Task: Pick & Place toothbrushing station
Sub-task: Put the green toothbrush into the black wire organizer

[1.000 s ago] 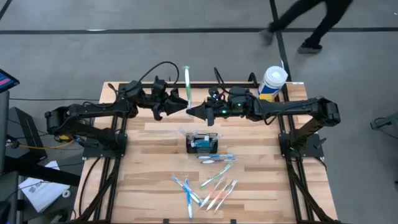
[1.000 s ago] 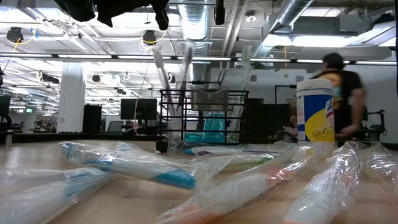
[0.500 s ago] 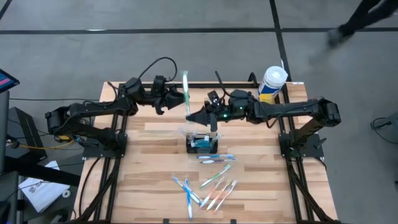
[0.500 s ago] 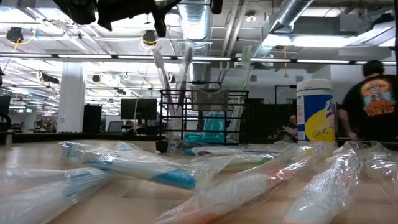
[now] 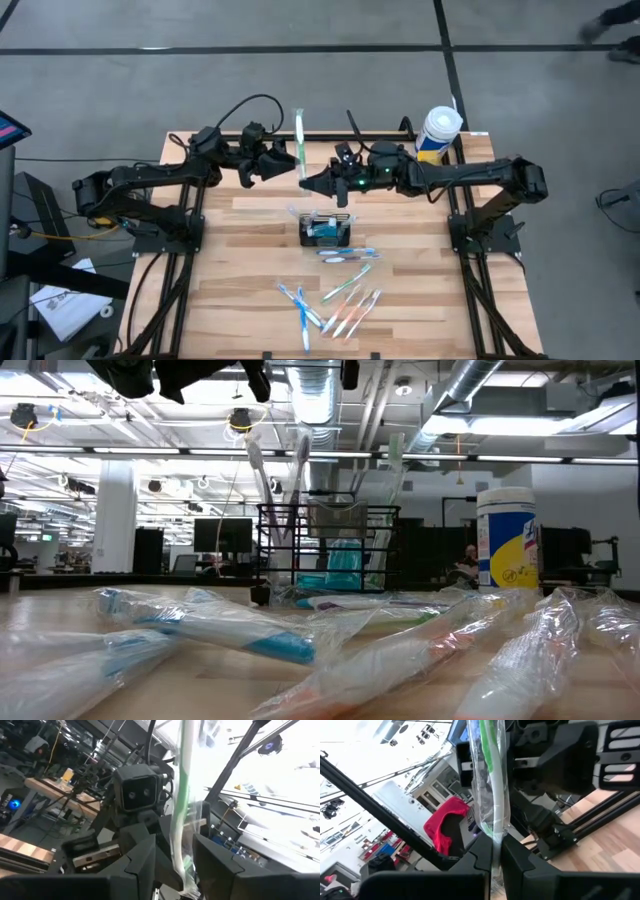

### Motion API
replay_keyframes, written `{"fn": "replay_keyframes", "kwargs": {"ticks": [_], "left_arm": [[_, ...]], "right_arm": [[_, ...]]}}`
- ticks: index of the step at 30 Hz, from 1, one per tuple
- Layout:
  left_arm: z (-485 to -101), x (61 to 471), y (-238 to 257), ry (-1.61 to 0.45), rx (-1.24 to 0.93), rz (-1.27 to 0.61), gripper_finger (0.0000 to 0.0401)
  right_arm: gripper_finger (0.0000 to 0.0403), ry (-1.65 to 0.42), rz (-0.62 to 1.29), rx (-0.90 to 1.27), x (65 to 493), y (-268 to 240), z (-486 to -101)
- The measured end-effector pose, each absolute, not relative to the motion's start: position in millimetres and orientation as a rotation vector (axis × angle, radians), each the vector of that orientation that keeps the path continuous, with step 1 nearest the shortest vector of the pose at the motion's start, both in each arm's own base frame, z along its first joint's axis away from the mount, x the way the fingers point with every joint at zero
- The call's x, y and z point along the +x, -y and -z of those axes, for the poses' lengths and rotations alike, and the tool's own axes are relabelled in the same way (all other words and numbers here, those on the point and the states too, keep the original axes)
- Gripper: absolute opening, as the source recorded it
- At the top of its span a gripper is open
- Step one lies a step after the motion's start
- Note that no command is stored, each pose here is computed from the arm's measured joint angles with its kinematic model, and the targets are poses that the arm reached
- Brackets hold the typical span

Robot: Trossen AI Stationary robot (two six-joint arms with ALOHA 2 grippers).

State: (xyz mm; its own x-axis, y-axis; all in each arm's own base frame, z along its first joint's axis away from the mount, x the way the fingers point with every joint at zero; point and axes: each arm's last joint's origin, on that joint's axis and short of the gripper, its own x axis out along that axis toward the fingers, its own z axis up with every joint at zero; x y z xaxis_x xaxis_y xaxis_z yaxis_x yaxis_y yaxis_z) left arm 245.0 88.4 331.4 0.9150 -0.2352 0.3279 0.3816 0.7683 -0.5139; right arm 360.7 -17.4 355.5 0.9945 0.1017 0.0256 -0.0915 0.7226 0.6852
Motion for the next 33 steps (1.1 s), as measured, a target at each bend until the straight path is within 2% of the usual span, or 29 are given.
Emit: {"fn": "replay_keyframes", "kwargs": {"ticks": [10, 23, 33], "left_arm": [[-331, 245, -88, 0.251, -0.627, 0.339, 0.0171], [-333, 247, -81, 0.260, -0.636, 0.363, 0.0173], [-330, 251, -80, 0.247, -0.643, 0.367, 0.0173]], "right_arm": [[0.0008, -0.012, -0.101, 0.755, 361, 18, -355], [0.0007, -0.026, -0.084, 0.760, 367, 21, -346], [0.0007, -0.035, -0.110, 0.751, 403, 25, -349]]}}
